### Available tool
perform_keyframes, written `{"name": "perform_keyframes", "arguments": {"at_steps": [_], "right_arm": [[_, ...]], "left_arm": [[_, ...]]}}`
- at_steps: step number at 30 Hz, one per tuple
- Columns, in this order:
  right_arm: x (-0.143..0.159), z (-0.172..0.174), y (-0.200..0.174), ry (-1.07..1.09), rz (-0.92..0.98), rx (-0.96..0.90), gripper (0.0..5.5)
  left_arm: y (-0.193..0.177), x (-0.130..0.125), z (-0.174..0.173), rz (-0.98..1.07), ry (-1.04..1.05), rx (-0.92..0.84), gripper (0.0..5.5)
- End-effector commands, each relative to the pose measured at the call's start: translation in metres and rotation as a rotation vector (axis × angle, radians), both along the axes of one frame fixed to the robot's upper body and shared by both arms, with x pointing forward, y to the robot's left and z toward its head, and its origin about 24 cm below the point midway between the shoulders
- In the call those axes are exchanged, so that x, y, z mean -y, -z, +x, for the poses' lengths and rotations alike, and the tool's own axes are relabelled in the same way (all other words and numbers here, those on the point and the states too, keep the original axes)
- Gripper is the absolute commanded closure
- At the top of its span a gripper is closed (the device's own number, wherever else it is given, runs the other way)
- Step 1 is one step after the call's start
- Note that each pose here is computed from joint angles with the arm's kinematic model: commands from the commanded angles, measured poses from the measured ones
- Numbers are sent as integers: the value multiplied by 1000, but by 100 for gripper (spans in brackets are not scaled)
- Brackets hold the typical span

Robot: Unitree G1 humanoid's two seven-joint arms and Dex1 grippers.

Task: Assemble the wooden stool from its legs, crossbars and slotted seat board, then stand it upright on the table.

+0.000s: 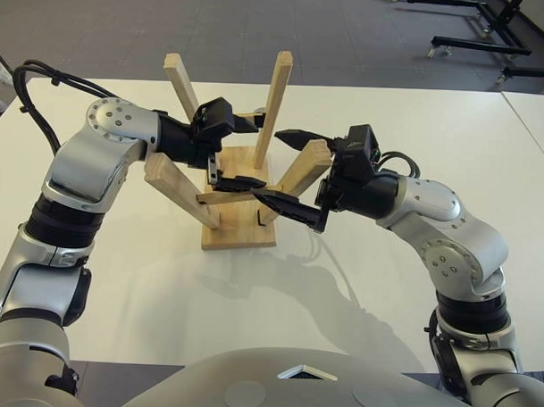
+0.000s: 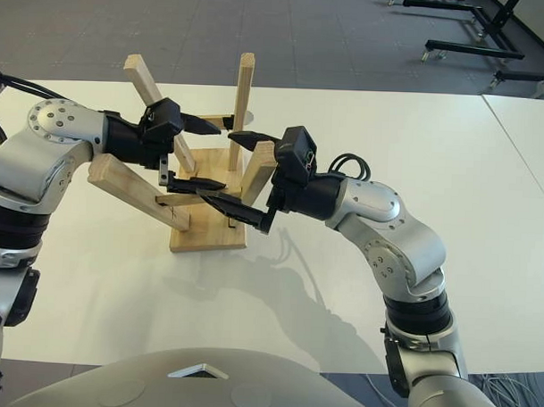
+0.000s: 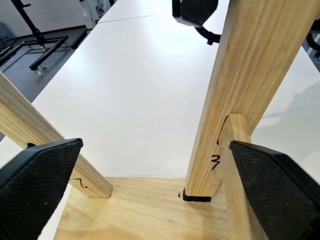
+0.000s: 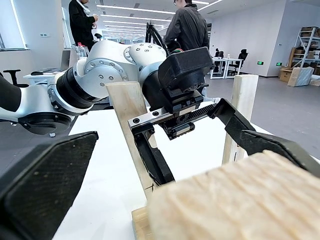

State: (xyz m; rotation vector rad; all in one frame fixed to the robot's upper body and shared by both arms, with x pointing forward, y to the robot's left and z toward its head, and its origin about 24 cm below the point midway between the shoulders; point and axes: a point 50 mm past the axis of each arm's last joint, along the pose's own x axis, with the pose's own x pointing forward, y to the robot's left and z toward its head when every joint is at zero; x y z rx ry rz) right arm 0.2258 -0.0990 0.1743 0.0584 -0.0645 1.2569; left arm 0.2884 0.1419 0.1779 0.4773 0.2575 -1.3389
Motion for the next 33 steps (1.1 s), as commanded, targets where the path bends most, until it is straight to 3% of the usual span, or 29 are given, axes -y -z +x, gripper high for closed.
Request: {"name": "perform_keyframes", "arguments": {"at_steps": [1,25,33], "right_arm": [[-2,0,-6,-18,-6,15,24],[-7,-5,-11,-57,14,18,24],[-2,-3,-12,-41,28,7,24]], "left_arm": [[9,-6,-5,37,-5,-46,10],[31,-34,-21,130,-29,-235,10],[-36,-34,-32,-330,26,-13,10]]}}
